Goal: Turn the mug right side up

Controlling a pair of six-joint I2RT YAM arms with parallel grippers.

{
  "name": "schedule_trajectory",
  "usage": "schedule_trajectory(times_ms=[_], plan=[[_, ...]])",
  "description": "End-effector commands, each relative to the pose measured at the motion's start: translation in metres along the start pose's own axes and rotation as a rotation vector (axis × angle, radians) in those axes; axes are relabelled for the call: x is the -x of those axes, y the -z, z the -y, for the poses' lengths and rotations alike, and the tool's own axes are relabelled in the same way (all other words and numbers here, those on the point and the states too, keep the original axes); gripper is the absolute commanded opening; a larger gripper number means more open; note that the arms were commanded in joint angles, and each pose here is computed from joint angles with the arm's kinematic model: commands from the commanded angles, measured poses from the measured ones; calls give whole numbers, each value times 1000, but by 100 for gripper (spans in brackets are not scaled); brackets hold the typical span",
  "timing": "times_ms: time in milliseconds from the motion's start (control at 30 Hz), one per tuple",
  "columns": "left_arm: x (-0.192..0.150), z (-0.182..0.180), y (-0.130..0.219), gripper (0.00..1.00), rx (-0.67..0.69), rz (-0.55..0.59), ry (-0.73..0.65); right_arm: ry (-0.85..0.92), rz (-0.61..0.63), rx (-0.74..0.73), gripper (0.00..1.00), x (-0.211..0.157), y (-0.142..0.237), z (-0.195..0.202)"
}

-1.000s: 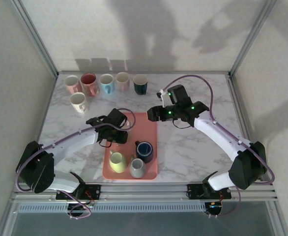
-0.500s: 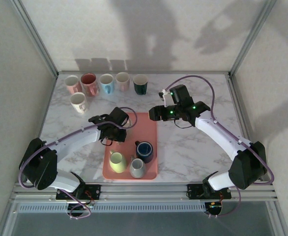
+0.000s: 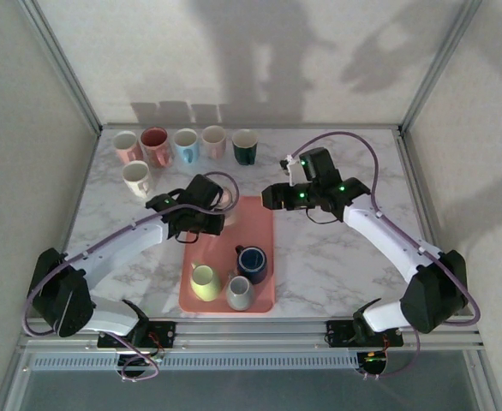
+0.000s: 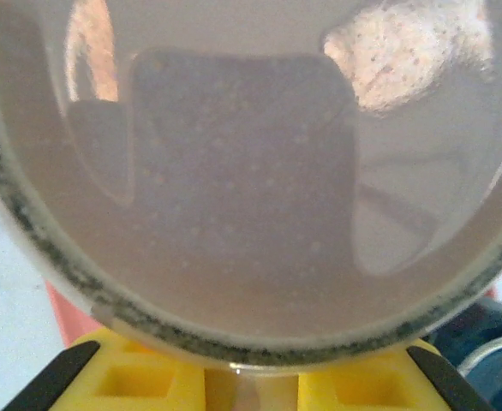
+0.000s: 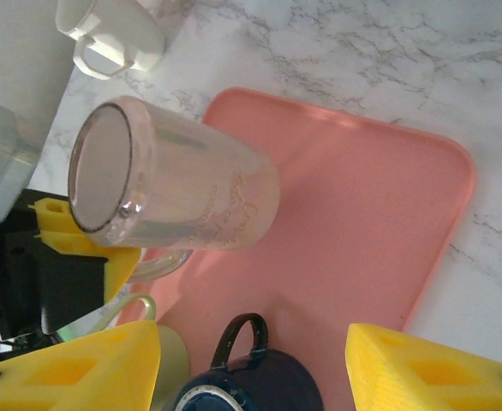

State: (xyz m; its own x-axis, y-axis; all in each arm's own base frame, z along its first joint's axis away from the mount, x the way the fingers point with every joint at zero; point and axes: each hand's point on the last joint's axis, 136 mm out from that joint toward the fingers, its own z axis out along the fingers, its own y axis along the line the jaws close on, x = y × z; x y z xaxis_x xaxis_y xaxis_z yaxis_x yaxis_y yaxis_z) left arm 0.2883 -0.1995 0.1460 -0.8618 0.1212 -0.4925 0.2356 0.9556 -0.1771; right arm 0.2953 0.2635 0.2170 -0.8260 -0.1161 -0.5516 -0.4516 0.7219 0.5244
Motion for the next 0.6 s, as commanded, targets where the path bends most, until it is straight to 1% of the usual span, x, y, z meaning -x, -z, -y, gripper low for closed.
schedule_trajectory(times_ms=[0, 200, 400, 500, 567], plan=[[56, 23, 42, 0, -111, 207, 20, -9, 36, 36, 60, 5, 13, -7], [80, 25, 66, 0, -182, 303, 77, -14, 60, 70, 61, 7, 22, -10], [95, 22, 87, 0, -246, 381, 137, -24, 71, 100, 61, 10, 28, -11], [104, 23, 102, 0, -310, 444, 172, -40, 75, 141, 62, 11, 29, -14], [112, 26, 115, 0, -383, 504, 196, -58, 74, 180, 63, 12, 29, -18]])
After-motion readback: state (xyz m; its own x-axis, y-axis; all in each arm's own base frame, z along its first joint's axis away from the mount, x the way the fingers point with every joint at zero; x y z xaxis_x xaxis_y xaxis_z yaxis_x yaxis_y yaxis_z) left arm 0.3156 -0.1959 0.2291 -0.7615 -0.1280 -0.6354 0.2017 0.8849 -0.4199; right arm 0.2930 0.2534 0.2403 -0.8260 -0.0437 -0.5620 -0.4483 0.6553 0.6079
